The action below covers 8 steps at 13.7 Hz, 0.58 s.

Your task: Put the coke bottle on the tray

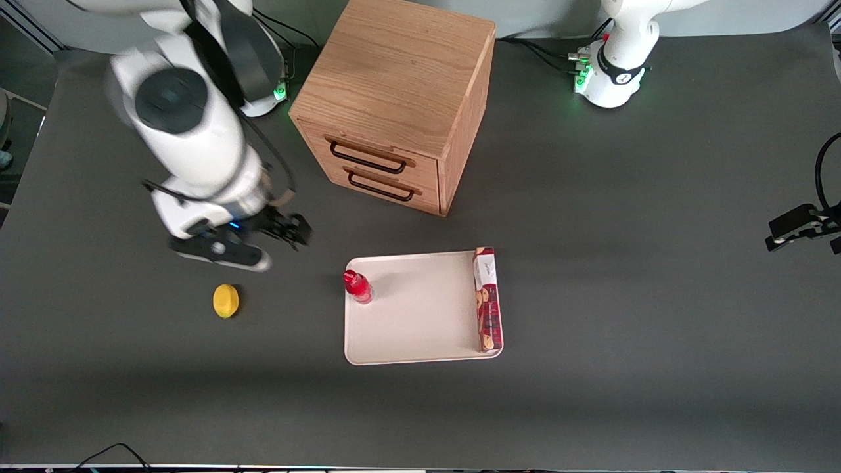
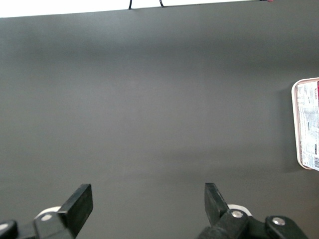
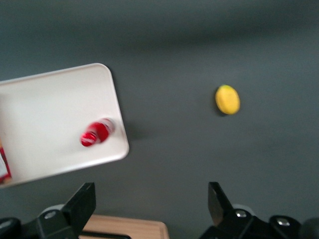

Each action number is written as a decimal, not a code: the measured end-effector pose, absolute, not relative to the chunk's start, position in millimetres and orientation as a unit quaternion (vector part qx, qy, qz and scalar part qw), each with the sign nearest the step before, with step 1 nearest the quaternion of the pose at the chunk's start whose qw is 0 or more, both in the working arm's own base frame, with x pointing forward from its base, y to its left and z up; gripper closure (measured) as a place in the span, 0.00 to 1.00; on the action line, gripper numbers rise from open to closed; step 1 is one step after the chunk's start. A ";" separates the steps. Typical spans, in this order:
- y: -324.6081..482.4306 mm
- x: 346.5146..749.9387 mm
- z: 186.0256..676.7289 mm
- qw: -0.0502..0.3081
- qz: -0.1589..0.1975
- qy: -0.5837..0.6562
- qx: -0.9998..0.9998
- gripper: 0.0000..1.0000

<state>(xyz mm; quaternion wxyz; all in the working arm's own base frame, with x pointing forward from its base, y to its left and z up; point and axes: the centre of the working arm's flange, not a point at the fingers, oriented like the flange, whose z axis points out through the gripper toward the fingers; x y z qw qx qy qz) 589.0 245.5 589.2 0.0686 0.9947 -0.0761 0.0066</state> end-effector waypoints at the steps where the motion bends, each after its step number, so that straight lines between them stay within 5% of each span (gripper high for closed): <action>1: 212.8 582.3 614.6 0.069 -0.005 -0.061 0.996 0.00; 4: 105.3 563.3 665.2 0.066 -0.030 -0.030 0.997 0.00; 8: 14.6 556.6 632.4 0.040 -0.052 -0.025 0.998 0.00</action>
